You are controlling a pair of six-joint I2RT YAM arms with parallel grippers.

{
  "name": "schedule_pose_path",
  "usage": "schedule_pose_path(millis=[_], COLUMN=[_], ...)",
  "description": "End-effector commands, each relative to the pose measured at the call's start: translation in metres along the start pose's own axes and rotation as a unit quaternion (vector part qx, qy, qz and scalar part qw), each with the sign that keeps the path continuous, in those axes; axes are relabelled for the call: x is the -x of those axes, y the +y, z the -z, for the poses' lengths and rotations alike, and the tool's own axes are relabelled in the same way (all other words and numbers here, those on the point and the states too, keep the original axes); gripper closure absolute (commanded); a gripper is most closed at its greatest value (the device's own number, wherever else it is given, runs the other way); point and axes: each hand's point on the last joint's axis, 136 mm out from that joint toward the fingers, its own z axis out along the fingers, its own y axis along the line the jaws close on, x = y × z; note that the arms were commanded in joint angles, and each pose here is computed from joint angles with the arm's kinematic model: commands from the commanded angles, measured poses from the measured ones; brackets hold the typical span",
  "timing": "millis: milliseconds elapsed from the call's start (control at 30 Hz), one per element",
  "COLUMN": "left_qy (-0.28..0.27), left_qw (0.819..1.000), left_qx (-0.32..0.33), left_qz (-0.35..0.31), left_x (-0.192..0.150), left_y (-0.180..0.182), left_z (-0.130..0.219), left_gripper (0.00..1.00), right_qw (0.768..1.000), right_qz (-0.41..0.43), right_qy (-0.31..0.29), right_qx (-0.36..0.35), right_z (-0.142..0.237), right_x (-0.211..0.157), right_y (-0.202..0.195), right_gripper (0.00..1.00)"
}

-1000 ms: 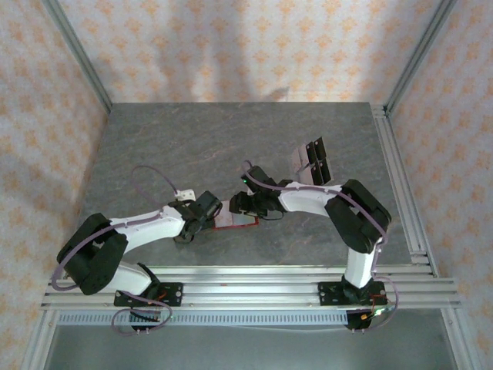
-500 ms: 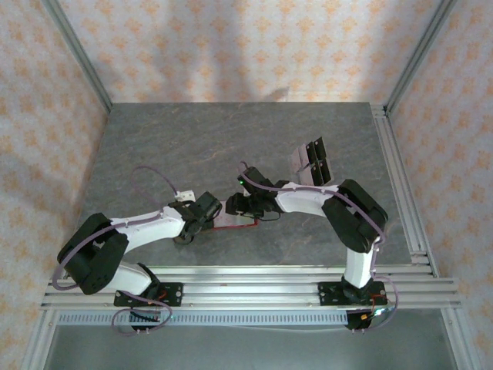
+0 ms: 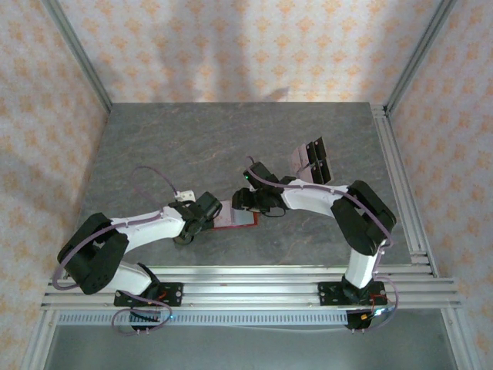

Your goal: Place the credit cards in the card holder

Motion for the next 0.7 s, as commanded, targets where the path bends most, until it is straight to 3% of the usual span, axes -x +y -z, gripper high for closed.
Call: schedule_pose_path(millis=[0, 667], left_qy=[-0.006, -0.007], left_qw=[1.0, 1.0], left_qx=[0.007, 0.007], left_qz=[-0.008, -0.009], left_x=[0.0, 0.0], left_y=[0.001, 0.0], left_z=[-0.002, -0.002], left_gripper=[0.0, 0.0], right_qw=[1.0, 1.0], right_qz=[0.007, -0.003], right_qy=[-0.017, 0.012], right_qx=[-0.012, -0.022], right_z=[0.011, -0.01], right_x=[0.008, -0.007], right_y=[-0.003, -0.02], right_gripper=[0.46, 0.46])
